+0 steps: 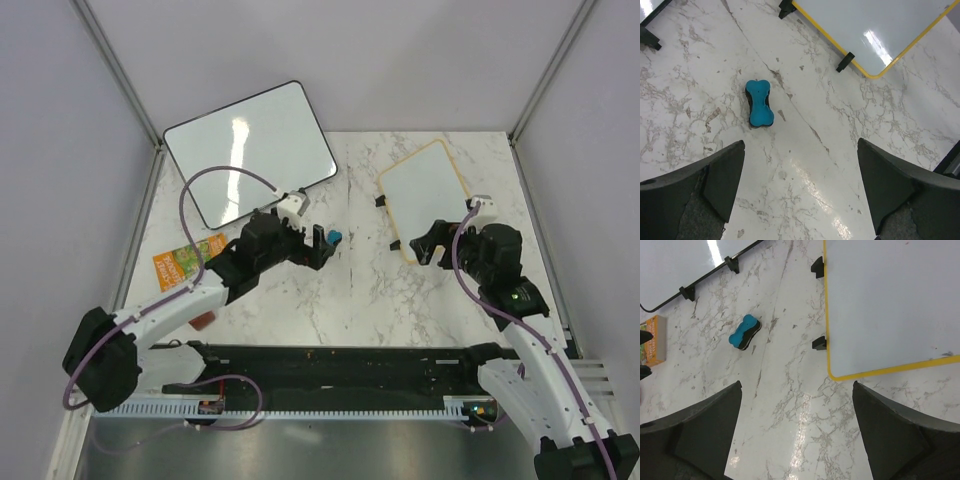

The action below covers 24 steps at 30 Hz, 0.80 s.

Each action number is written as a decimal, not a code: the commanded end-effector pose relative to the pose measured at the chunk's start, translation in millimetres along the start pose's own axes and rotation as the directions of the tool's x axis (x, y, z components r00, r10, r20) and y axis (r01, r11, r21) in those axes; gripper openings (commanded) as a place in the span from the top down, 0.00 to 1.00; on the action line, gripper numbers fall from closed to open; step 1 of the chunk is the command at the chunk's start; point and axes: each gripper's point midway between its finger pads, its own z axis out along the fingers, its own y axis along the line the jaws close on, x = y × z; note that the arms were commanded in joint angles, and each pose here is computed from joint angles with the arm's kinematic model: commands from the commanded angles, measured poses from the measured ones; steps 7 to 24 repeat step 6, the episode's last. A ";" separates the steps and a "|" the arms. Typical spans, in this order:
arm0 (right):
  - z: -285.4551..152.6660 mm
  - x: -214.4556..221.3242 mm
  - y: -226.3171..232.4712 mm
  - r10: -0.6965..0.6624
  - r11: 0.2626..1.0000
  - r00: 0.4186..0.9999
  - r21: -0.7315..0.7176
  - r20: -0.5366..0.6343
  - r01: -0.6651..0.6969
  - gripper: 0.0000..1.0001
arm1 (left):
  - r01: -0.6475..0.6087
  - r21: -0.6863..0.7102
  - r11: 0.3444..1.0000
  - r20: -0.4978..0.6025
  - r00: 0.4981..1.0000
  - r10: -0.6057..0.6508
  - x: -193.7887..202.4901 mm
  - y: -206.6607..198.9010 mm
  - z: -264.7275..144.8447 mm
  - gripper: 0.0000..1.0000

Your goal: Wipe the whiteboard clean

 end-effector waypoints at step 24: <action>7.6 -13.0 -11.0 -0.013 0.998 0.999 0.067 0.038 0.011 0.02 | 0.016 -0.143 0.990 0.187 0.982 0.012 -16.5 28.4 -47.7 0.01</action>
